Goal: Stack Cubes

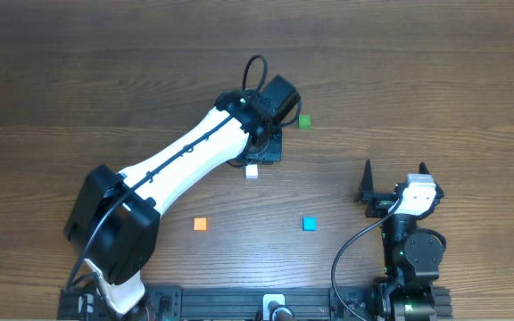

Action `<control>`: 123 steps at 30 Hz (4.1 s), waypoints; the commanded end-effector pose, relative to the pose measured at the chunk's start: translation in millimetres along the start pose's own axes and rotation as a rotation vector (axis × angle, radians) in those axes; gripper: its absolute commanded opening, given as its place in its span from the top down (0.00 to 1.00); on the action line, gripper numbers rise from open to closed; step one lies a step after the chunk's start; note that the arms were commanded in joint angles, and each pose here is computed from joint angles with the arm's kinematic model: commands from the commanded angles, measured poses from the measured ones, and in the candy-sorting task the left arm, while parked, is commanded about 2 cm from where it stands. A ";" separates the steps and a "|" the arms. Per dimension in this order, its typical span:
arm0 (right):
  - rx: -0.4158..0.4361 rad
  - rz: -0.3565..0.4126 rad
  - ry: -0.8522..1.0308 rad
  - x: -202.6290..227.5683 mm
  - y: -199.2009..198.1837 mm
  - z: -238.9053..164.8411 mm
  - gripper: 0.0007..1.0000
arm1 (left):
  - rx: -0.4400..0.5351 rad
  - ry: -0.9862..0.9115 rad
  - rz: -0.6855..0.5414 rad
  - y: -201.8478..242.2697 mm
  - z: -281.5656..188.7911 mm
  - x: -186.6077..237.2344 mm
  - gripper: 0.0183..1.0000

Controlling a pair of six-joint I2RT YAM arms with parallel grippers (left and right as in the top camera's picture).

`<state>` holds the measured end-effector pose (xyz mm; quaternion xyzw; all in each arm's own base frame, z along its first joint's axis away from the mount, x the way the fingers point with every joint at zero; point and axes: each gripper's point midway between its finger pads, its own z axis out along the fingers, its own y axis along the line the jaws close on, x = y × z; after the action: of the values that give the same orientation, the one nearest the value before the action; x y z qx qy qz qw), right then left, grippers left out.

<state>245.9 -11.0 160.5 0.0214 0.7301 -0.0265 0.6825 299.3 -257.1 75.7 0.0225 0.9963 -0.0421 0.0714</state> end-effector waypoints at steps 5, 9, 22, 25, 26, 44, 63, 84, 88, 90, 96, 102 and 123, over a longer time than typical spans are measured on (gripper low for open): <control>-0.003 -0.004 0.002 2.5 0.2 0.3 0.01 | -0.018 0.031 -0.083 17.1 23.9 13.7 0.98; -0.003 -0.004 0.002 2.5 0.2 0.3 0.01 | -0.023 0.037 -0.106 19.0 26.2 16.0 0.98; -0.003 -0.004 0.002 2.5 0.2 0.3 0.01 | -0.028 0.044 -0.119 20.5 28.2 18.9 0.98; -0.003 -0.004 0.002 2.5 0.2 0.3 0.01 | -0.040 0.057 -0.136 24.4 32.0 24.1 0.98; -0.003 -0.004 0.002 2.5 0.2 0.3 0.01 | -0.041 0.062 -0.136 24.8 33.5 26.1 0.98; -0.003 -0.004 0.002 2.5 0.2 0.3 0.01 | -0.021 0.040 -0.123 16.2 38.0 25.8 0.97; -0.003 -0.004 0.002 2.5 0.2 0.3 0.01 | -0.044 0.019 -0.143 18.9 45.2 21.0 0.96; -0.003 -0.004 0.002 2.5 0.2 0.3 0.01 | -0.057 0.025 -0.142 20.8 49.5 21.9 0.94; -0.003 -0.004 0.002 2.5 0.2 0.3 0.01 | -0.059 0.024 -0.142 21.1 49.5 21.8 0.93; -0.003 -0.004 0.002 2.5 0.2 0.3 0.01 | -0.059 0.024 -0.142 21.1 49.6 21.8 0.93; -0.003 -0.004 0.002 2.5 0.2 0.3 0.01 | -0.062 0.028 -0.142 21.5 50.8 22.4 0.90; -0.003 -0.004 0.002 2.5 0.2 0.3 0.01 | -0.070 0.036 -0.141 22.5 54.7 23.9 0.85; -0.003 -0.004 0.002 2.5 0.2 0.3 0.01 | -0.065 0.037 -0.141 21.8 54.1 23.9 0.04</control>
<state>245.9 -11.0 160.5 0.0214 0.7301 -0.0265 0.6825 286.3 -242.3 25.5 -0.0496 0.9969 -0.0264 0.0551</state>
